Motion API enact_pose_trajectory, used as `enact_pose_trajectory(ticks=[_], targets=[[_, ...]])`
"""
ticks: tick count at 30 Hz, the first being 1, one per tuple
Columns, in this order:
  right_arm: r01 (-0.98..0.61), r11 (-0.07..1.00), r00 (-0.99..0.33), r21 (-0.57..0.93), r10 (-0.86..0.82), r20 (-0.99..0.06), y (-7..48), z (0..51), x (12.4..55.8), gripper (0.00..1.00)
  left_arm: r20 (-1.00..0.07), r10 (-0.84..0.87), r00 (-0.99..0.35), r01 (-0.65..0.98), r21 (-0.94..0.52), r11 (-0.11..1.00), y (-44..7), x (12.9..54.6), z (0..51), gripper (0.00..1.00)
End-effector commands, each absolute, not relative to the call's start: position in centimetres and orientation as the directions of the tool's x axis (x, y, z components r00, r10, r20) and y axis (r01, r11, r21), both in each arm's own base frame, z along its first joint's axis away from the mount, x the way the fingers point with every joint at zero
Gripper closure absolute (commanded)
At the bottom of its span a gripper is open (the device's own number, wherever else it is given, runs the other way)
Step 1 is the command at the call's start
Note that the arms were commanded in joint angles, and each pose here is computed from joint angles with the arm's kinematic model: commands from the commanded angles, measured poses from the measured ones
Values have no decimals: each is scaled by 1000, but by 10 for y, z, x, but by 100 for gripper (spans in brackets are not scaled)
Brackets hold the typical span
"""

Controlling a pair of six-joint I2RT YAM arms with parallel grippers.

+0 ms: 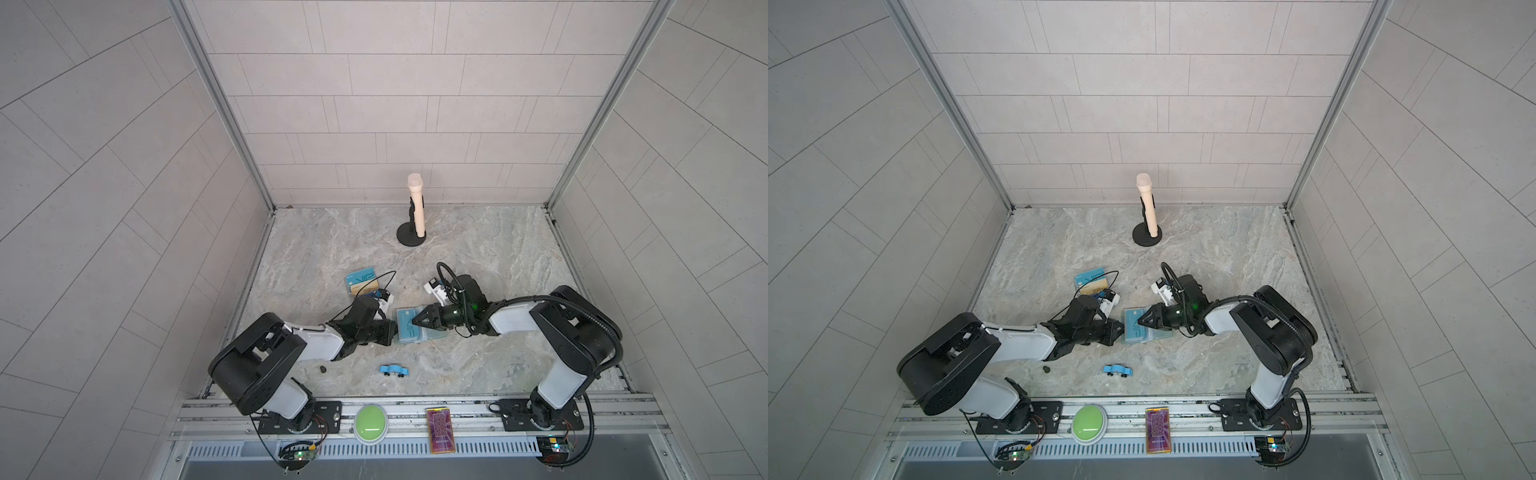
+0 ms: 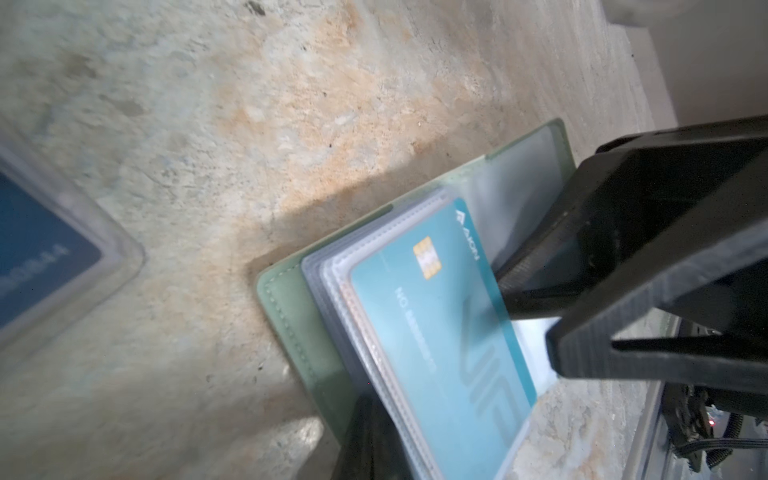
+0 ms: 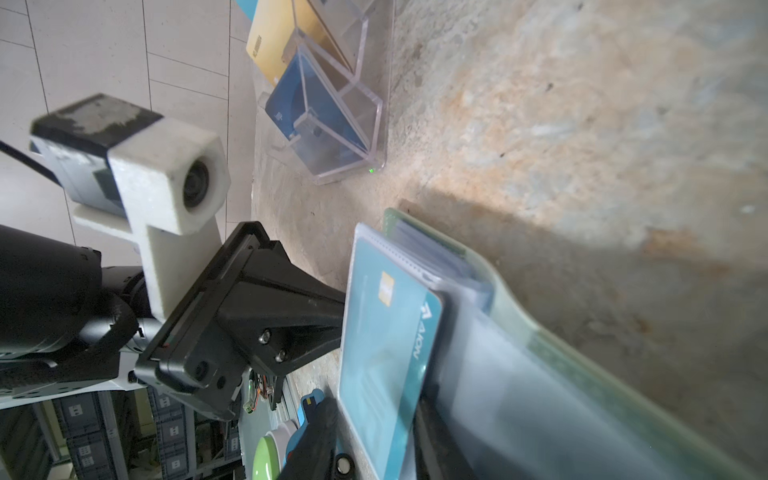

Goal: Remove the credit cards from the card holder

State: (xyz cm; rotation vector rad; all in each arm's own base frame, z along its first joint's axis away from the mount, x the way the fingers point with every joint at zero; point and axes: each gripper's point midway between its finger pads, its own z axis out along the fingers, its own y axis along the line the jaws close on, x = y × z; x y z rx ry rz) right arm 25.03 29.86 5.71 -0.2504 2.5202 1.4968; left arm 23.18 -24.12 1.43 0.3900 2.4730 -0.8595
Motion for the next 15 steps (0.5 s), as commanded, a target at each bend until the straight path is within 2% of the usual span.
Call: enact_pose_trajectory(ticks=[1,8,15], targets=[[-296,455,-955,840,-114,-275,303,65,240,65,-427,174,-888,329,-325,887,-197,219,-29,100],[-284,457,-958,843,-108,-265,302,63,240,66,-434,184,-882,342,-321,883,-199,221,-23,100],[-286,392,-957,874,-73,-280,307,77,247,69,-430,188,-883,342,-317,885,-199,221,-23,100]])
